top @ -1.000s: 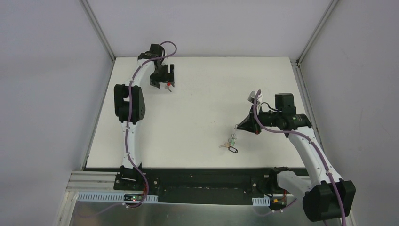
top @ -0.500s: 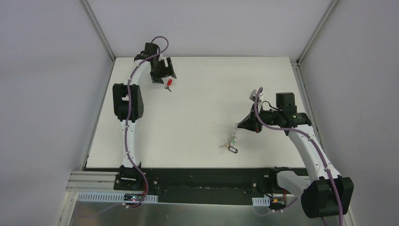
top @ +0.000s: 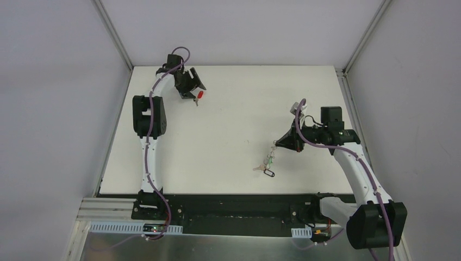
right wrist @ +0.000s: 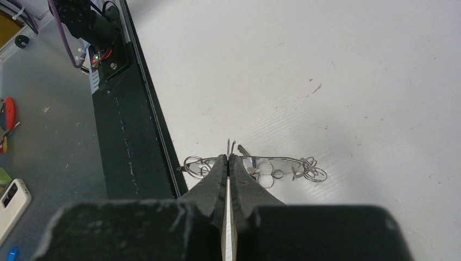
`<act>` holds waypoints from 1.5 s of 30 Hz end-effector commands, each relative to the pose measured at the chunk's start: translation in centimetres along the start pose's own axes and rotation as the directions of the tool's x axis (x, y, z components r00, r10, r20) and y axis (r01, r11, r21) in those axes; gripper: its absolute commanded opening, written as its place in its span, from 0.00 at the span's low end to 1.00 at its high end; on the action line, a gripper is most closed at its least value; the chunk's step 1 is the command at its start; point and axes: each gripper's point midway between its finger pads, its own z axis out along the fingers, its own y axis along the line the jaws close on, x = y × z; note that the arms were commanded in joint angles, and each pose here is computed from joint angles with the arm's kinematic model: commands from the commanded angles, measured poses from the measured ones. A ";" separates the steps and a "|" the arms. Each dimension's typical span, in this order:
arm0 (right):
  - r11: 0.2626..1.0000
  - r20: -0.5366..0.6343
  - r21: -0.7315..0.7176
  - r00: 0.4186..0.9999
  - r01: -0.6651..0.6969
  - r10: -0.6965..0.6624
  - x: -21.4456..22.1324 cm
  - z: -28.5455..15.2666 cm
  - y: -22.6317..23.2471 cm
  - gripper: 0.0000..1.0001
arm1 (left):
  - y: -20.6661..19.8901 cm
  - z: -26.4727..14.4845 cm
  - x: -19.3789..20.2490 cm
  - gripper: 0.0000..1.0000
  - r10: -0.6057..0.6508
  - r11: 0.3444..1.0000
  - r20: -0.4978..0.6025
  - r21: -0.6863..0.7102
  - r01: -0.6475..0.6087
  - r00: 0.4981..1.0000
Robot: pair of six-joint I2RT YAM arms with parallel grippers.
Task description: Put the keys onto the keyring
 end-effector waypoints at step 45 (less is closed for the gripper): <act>1.000 0.012 0.008 1.000 -0.004 0.004 0.3 -0.1 -0.5 0.00 | -4.0 -0.8 0.0 0.69 0.090 0.995 0.047 0.026 -0.091 0.995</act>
